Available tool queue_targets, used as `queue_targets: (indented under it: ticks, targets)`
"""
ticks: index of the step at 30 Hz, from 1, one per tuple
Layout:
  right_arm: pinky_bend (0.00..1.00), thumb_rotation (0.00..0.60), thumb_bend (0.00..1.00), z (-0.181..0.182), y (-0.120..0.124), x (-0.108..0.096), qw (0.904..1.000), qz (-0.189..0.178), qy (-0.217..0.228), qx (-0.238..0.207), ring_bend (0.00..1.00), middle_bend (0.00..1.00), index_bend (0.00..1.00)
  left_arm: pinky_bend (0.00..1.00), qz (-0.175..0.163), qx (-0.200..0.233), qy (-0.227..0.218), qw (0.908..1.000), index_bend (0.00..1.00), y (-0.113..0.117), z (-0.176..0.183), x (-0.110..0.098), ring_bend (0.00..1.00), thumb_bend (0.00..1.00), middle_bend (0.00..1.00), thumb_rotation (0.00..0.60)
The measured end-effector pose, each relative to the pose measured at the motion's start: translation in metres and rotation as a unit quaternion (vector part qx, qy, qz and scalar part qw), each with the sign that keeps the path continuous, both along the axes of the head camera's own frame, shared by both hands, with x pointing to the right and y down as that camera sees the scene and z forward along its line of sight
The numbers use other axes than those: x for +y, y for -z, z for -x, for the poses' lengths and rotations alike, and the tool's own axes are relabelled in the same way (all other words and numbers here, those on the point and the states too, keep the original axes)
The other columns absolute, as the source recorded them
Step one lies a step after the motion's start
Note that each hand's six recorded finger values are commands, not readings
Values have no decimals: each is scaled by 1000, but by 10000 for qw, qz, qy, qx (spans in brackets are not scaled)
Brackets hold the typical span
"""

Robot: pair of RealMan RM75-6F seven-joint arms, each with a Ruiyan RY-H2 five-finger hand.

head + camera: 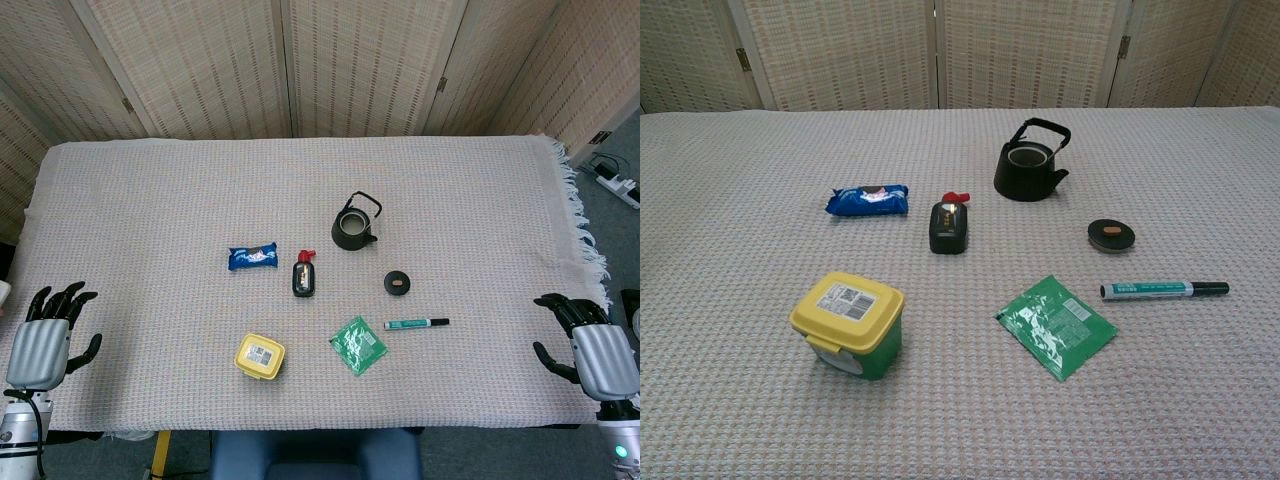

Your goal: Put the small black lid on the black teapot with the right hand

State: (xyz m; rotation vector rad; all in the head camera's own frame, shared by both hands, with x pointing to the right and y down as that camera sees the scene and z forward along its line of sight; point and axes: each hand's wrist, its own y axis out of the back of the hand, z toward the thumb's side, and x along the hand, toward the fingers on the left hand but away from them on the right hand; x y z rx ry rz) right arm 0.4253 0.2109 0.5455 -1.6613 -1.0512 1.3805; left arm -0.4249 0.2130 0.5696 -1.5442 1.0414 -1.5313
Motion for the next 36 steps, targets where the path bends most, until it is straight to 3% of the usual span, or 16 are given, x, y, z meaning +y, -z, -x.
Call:
queue_targets:
  ticks: [16, 22, 25, 32, 36]
  targets:
    - [227, 600, 326, 1, -2, -1, 9999, 111, 62, 61, 357, 275, 250, 70, -8, -6, 18, 10000, 198, 1, 3, 3, 160, 329, 109, 600]
    - [228, 600, 326, 5, -7, -11, 9997, 129, 171, 76, 358, 271, 250, 70, -63, 14, 21, 10000, 199, 5, 3, 3, 160, 328, 109, 600]
    - [241, 600, 326, 11, -13, -21, 9995, 177, 256, 78, 405, 266, 241, 70, -76, 27, 9, 10000, 199, 6, 3, 3, 160, 329, 109, 600]
    - [559, 600, 327, 32, -33, -50, 9981, 421, 448, 62, 683, 250, 180, 70, -62, 63, 1, 10000, 202, 6, 2, 6, 160, 328, 109, 600]
    - [674, 600, 326, 55, -52, -69, 9952, 688, 686, 89, 764, 244, 165, 70, -69, 62, 17, 10000, 201, 6, 3, 7, 160, 329, 109, 600]
